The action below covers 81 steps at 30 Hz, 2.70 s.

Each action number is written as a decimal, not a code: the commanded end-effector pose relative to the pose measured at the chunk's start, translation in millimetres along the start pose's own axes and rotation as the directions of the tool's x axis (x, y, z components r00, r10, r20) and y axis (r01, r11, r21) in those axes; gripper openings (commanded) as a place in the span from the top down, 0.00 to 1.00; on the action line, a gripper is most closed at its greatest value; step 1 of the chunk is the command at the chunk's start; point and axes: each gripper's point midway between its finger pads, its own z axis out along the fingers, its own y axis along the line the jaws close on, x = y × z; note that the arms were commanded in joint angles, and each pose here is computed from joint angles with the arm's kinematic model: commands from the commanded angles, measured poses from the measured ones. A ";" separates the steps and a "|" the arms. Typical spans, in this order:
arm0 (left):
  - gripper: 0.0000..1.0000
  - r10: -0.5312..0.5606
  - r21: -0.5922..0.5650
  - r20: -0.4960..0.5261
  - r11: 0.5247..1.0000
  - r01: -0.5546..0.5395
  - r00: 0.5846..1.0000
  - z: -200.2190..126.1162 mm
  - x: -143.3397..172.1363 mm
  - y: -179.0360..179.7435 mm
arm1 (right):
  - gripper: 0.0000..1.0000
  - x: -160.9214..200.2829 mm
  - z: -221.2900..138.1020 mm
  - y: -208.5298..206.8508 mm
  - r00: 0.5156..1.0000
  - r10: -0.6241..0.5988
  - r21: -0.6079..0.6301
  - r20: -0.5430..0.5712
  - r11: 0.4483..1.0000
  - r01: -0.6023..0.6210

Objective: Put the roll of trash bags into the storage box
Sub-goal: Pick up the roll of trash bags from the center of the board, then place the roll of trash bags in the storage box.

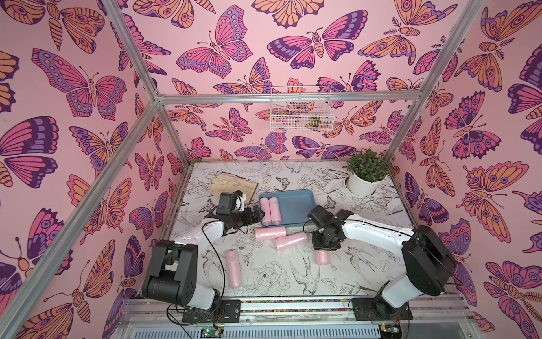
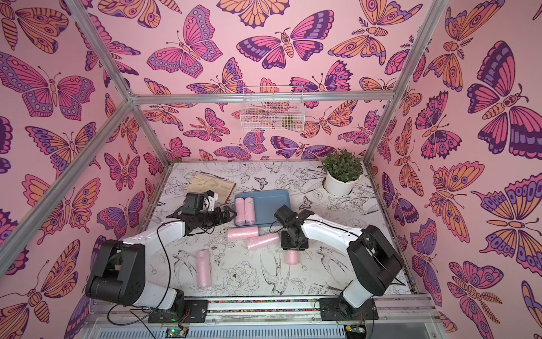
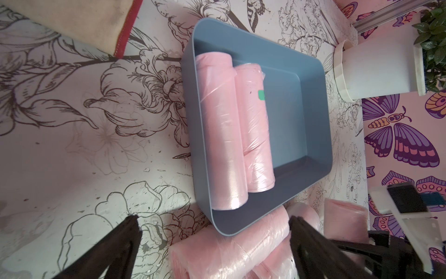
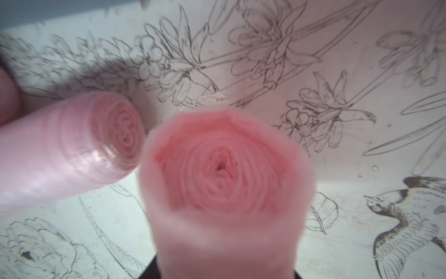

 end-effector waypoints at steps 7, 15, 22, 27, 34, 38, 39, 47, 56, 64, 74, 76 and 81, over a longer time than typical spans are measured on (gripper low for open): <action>0.00 -0.010 0.009 -0.002 1.000 0.010 1.000 -1.9 -6.4 -4.0 | 0.63 -32.6 -47.0 5.6 0.996 -0.010 -0.076 0.088 0.997 0.017; 0.00 -0.019 -0.008 0.004 1.000 0.019 1.000 -4.0 -3.1 -0.4 | 0.63 -70.2 -63.8 30.4 0.990 -0.041 -0.158 0.138 0.986 0.062; 0.00 -0.016 -0.007 0.011 1.000 0.016 1.000 -5.5 -5.1 -1.8 | 0.64 -105.7 -62.9 60.7 0.985 -0.074 -0.221 0.158 0.969 0.108; 0.00 -0.016 -0.012 0.018 1.000 0.016 1.000 -7.2 -5.1 -0.9 | 0.65 -120.0 -55.3 73.9 0.983 -0.083 -0.252 0.162 0.960 0.123; 0.00 -0.025 -0.004 0.014 1.000 0.025 1.000 -6.4 -5.5 -2.5 | 0.65 -145.2 -48.9 99.8 0.980 -0.087 -0.324 0.179 0.935 0.142; 0.00 -0.024 0.001 0.023 1.000 0.024 0.999 -9.7 -6.5 -4.9 | 0.65 -155.3 -38.9 116.5 0.983 -0.084 -0.373 0.162 0.917 0.140; 0.00 -0.022 0.000 0.026 1.000 0.022 0.999 -10.7 -5.9 -5.2 | 0.65 -157.9 -36.9 120.3 0.983 -0.083 -0.381 0.165 0.914 0.141; 0.00 -0.026 -0.004 0.024 1.000 0.026 0.999 -12.1 -2.0 -3.1 | 0.65 -178.2 -18.3 131.7 0.986 -0.085 -0.401 0.146 0.906 0.137; 0.00 -0.024 0.006 0.033 1.000 0.024 0.999 -15.6 -3.0 -6.2 | 0.63 -186.9 22.7 141.2 0.995 -0.083 -0.447 0.058 0.889 0.100; 0.00 -0.024 0.001 0.036 1.000 0.024 0.999 -16.6 -1.2 -5.3 | 0.63 -191.1 38.7 149.4 0.996 -0.081 -0.476 0.035 0.875 0.088; 0.00 -0.023 0.003 0.034 1.000 0.023 0.999 -16.7 0.1 -5.3 | 0.60 -187.9 52.5 160.1 0.997 -0.078 -0.534 -0.012 0.844 0.060; 0.00 -0.022 0.005 0.034 1.000 0.022 0.999 -17.1 0.1 -5.5 | 0.59 -187.9 53.5 160.5 0.997 -0.076 -0.536 -0.013 0.842 0.057; 0.00 -0.022 0.003 0.033 1.000 0.022 0.999 -16.9 0.9 -5.0 | 0.50 -187.9 51.5 161.5 0.997 -0.080 -0.543 -0.011 0.838 0.061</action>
